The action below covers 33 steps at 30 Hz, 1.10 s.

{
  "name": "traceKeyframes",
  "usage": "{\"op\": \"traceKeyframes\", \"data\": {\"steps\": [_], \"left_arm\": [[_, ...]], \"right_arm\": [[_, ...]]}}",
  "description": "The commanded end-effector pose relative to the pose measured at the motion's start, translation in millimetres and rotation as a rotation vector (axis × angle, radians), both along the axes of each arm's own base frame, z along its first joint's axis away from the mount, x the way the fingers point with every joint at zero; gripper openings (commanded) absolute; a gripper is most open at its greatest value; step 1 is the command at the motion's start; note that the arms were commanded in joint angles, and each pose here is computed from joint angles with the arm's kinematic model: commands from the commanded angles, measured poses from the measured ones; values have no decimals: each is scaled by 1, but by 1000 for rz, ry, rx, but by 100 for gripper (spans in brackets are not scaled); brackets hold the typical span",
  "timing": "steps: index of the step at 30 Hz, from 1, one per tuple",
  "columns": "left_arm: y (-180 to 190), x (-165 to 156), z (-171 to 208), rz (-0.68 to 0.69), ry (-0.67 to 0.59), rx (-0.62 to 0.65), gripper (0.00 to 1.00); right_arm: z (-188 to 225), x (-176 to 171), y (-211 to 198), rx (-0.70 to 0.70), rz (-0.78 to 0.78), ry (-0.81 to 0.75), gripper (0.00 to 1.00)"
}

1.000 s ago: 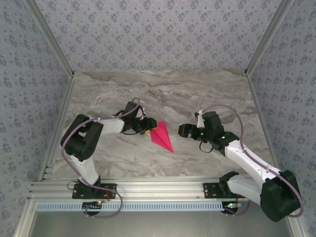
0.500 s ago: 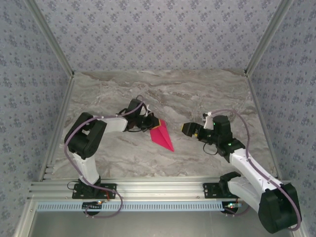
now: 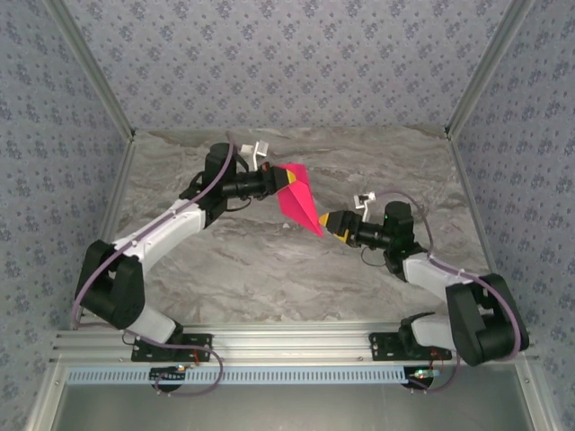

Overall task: Fold a paper plane with a square sheet of paper (fold left side to right side)
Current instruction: Turn over the paper at the center of the table.

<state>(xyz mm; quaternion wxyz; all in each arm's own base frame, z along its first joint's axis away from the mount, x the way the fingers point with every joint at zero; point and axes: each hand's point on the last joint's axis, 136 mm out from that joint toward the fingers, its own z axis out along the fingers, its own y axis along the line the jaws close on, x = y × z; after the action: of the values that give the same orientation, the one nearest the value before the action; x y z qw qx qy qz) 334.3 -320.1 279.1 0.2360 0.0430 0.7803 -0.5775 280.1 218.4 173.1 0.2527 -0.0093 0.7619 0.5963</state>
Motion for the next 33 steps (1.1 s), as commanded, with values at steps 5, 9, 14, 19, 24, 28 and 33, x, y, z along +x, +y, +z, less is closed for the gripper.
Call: {"op": "traceKeyframes", "data": {"steps": [5,9,14,19,24,28,33], "left_arm": [[-3,-15,28,-59,-18,-52,0],[-1,-18,28,-62,-19,-52,0],[-1,-19,21,-60,-8,-32,2],[14,-15,4,-13,-8,69,35],[55,-12,-12,100,-14,224,55],[92,-17,-14,209,-51,381,59],[135,-27,-10,371,-102,506,60]], "right_arm": [[70,5,38,133,132,-197,99],[78,8,47,170,129,-195,90],[80,8,51,161,129,-190,46],[65,8,45,43,97,-186,15],[36,0,29,-289,63,-203,6],[5,-12,8,-732,66,-232,6],[-18,-6,-33,-1337,-64,-262,5]]}}
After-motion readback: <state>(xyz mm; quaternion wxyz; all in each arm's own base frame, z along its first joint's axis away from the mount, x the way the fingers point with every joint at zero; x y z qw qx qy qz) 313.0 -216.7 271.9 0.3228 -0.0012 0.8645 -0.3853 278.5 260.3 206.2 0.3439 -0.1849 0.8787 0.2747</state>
